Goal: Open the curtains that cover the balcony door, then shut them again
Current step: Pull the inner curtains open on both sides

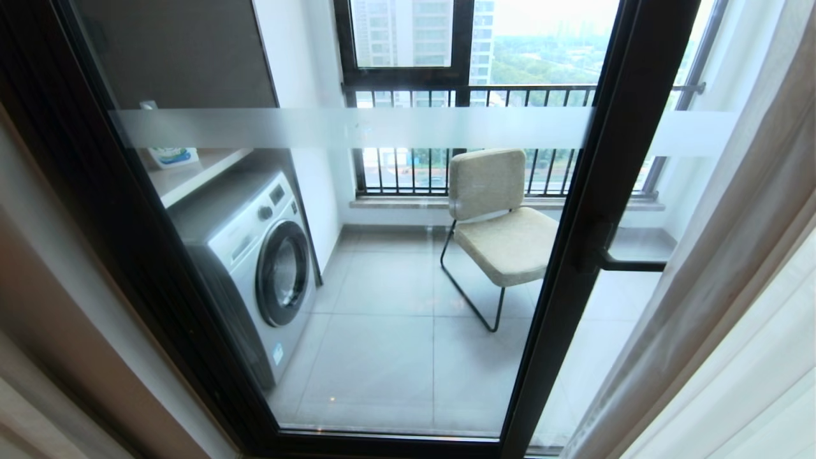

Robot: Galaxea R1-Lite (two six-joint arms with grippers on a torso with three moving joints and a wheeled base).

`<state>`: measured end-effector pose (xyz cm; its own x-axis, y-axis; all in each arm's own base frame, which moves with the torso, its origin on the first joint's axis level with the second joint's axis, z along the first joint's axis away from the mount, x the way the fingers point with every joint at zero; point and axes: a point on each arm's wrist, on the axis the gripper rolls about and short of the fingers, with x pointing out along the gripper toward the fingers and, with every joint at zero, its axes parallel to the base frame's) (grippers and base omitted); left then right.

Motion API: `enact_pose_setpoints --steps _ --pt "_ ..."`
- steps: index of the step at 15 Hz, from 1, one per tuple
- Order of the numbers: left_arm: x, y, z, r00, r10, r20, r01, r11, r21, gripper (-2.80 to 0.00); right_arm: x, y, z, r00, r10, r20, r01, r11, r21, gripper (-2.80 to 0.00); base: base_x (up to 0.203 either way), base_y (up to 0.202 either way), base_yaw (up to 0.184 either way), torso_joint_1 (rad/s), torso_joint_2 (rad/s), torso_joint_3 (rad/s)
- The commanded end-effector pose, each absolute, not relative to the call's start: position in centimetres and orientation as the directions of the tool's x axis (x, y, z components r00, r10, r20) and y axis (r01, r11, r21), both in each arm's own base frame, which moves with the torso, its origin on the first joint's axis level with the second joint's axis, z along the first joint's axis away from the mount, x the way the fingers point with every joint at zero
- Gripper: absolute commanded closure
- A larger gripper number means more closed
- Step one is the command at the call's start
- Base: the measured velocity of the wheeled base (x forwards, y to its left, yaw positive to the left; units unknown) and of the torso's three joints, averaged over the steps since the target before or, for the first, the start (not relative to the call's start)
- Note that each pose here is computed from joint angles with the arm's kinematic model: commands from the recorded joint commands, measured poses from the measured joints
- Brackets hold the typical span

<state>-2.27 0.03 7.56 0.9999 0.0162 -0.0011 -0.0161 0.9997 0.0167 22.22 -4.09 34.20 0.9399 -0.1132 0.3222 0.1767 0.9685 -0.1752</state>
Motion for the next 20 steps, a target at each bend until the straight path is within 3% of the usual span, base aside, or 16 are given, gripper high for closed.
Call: enact_pose_setpoints --steps 1,7,20 --pt "-2.3 0.0 7.6 1.000 0.017 0.000 -0.017 1.000 0.017 0.00 22.2 -4.3 34.0 0.941 -0.121 0.317 0.184 0.967 -0.177 0.00 0.000 0.000 0.000 0.000 0.00 0.000" --pt "-2.3 0.0 7.6 1.000 0.017 0.000 -0.017 1.000 0.011 0.00 21.7 -4.4 33.2 0.946 -0.132 0.297 0.190 0.966 -0.177 0.00 0.001 -0.015 0.001 -0.003 0.00 0.002" --pt "-2.3 0.0 7.6 1.000 0.017 0.000 -0.017 1.000 0.011 0.00 21.7 -5.4 33.0 0.943 -0.171 0.287 0.228 0.958 -0.177 0.00 0.000 -0.188 0.004 0.003 0.00 0.003"
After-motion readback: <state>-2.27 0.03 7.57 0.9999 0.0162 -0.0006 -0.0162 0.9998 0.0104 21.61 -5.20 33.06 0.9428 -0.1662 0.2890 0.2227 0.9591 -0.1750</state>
